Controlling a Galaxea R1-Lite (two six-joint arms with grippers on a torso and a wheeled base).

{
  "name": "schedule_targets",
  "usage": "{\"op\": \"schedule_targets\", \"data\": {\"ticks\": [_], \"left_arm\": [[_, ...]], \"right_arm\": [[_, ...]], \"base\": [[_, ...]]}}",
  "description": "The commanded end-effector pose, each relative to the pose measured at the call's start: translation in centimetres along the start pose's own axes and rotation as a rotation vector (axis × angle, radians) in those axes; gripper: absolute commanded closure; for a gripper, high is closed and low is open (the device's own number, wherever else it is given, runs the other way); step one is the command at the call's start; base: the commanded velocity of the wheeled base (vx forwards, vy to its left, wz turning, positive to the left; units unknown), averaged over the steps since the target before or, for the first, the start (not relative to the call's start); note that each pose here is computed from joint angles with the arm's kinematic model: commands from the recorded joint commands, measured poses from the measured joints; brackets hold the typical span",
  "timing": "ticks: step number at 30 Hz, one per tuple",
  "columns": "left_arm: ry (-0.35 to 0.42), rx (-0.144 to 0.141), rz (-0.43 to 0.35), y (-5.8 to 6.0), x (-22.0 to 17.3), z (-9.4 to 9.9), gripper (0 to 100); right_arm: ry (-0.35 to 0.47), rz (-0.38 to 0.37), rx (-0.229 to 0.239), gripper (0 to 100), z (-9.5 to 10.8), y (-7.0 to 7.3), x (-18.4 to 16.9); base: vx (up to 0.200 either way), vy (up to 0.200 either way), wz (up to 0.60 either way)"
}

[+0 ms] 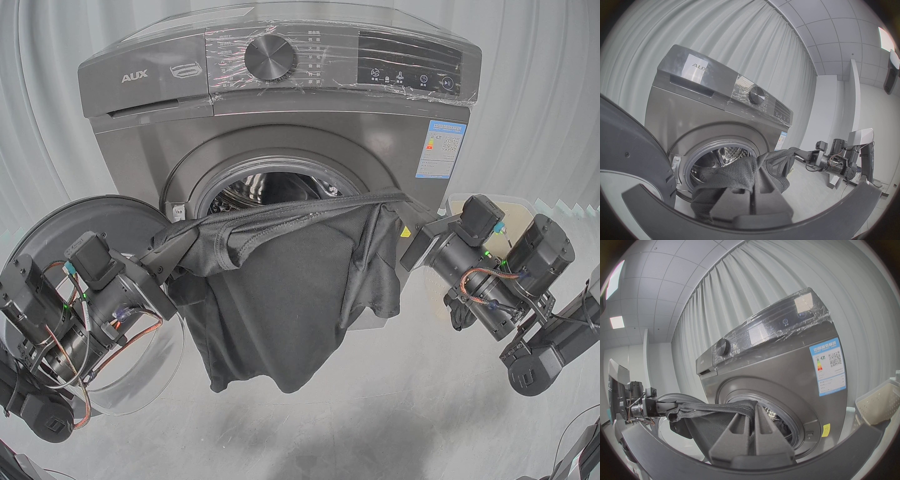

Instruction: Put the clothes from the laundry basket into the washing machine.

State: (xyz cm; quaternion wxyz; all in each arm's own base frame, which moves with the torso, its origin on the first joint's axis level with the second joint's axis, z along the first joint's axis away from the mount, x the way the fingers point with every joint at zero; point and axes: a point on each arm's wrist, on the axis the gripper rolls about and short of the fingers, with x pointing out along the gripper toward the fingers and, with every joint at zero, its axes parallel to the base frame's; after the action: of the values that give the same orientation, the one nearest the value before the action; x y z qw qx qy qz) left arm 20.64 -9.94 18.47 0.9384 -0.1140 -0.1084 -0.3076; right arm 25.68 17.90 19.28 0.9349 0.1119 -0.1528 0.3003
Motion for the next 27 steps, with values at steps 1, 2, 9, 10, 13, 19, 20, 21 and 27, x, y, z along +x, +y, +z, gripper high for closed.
{"op": "schedule_targets", "data": {"ticks": [1,2,9,10,13,19,20,21,27], "left_arm": [[-0.024,0.003,0.018,0.1,0.5,0.4,100],[-0.033,0.005,0.023,0.1,0.5,0.5,100],[-0.055,0.008,0.025,0.1,0.7,1.0,100],[-0.06,0.009,0.024,0.1,0.7,1.1,100],[-0.067,0.011,0.024,0.1,0.8,1.3,100],[-0.078,0.013,0.031,0.3,0.9,1.5,100],[-0.078,0.013,0.032,0.3,0.9,1.5,100],[-0.078,0.013,0.032,0.3,0.9,1.5,100],[-0.075,0.013,0.034,0.3,0.9,1.4,100]], "right_arm": [[-0.037,0.0,0.004,100,0.9,0.2,0.2],[-0.038,0.0,0.004,100,1.0,0.2,0.2],[-0.037,0.001,0.005,100,0.9,0.3,0.2],[-0.037,0.001,0.005,100,0.9,0.3,0.2],[-0.04,-0.001,0.004,100,1.1,0.2,0.1],[-0.039,-0.004,0.002,100,1.2,0.1,0.0],[-0.041,-0.005,0.001,100,1.2,0.0,0.0],[-0.041,-0.005,0.001,100,1.2,0.0,0.0],[-0.039,-0.004,0.002,100,1.2,0.1,0.0]], "base": [[0.0,0.0,0.0],[0.0,0.0,0.0],[0.0,0.0,0.0],[0.0,0.0,0.0],[0.0,0.0,0.0],[0.0,0.0,0.0],[0.0,0.0,0.0],[0.0,0.0,0.0],[0.0,0.0,0.0]]}}
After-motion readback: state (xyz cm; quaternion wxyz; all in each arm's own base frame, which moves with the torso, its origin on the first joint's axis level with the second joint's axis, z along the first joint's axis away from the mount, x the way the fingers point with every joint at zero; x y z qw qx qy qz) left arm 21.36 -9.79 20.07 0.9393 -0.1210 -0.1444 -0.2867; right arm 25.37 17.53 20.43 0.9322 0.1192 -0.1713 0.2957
